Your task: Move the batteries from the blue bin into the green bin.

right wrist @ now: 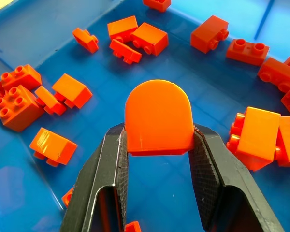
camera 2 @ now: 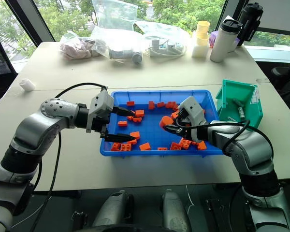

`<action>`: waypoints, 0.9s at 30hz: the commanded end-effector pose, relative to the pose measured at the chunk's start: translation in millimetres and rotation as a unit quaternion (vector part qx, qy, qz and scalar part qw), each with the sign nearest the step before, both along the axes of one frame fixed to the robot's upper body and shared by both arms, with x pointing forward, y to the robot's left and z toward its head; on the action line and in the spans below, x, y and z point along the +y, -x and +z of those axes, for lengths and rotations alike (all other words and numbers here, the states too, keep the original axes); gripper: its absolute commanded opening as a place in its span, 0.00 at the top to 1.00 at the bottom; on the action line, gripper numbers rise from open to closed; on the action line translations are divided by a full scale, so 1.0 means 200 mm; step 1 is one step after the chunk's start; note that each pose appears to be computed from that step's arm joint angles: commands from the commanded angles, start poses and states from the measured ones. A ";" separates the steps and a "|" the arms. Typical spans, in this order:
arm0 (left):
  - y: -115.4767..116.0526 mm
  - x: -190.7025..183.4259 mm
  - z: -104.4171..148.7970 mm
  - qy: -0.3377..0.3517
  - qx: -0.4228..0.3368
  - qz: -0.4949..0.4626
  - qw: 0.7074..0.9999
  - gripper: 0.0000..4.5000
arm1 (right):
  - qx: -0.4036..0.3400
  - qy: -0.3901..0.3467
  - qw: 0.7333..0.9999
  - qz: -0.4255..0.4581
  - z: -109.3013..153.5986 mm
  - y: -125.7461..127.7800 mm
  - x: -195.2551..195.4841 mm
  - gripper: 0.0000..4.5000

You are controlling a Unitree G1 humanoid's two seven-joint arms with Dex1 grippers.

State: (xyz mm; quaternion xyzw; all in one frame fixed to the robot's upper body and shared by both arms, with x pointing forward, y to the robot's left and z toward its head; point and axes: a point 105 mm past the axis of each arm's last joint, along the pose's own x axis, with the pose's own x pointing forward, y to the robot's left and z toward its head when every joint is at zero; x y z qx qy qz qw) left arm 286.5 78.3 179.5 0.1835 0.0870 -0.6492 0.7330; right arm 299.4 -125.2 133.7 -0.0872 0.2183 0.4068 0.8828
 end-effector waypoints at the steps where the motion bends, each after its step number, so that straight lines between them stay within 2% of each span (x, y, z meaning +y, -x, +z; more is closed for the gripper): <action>1: 0.01 -0.02 0.04 0.010 -0.016 -0.012 1.000 0.00 | -0.025 0.009 1.000 0.000 0.00 -0.05 0.03 0.63; 6: 0.01 0.00 0.05 0.009 -0.017 -0.006 1.000 0.00 | -0.064 -0.019 0.998 -0.019 0.14 -0.11 -0.02 0.08; 8: 0.01 0.01 0.05 0.013 -0.015 -0.002 1.000 0.00 | -0.071 -0.032 0.996 -0.038 0.19 -0.13 -0.08 0.08; 14: 0.01 -0.01 0.10 0.036 -0.022 -0.003 0.999 0.00 | -0.070 0.037 0.990 -0.117 0.15 -0.17 -0.32 0.08; 19: 0.00 -0.02 0.13 0.042 -0.029 -0.007 0.999 0.00 | -0.025 0.050 0.988 -0.145 0.05 -0.18 -0.35 0.08; 27: -0.09 0.06 0.15 0.023 -0.050 0.028 0.998 0.00 | 0.011 0.057 0.989 -0.134 -0.02 -0.15 -0.33 0.08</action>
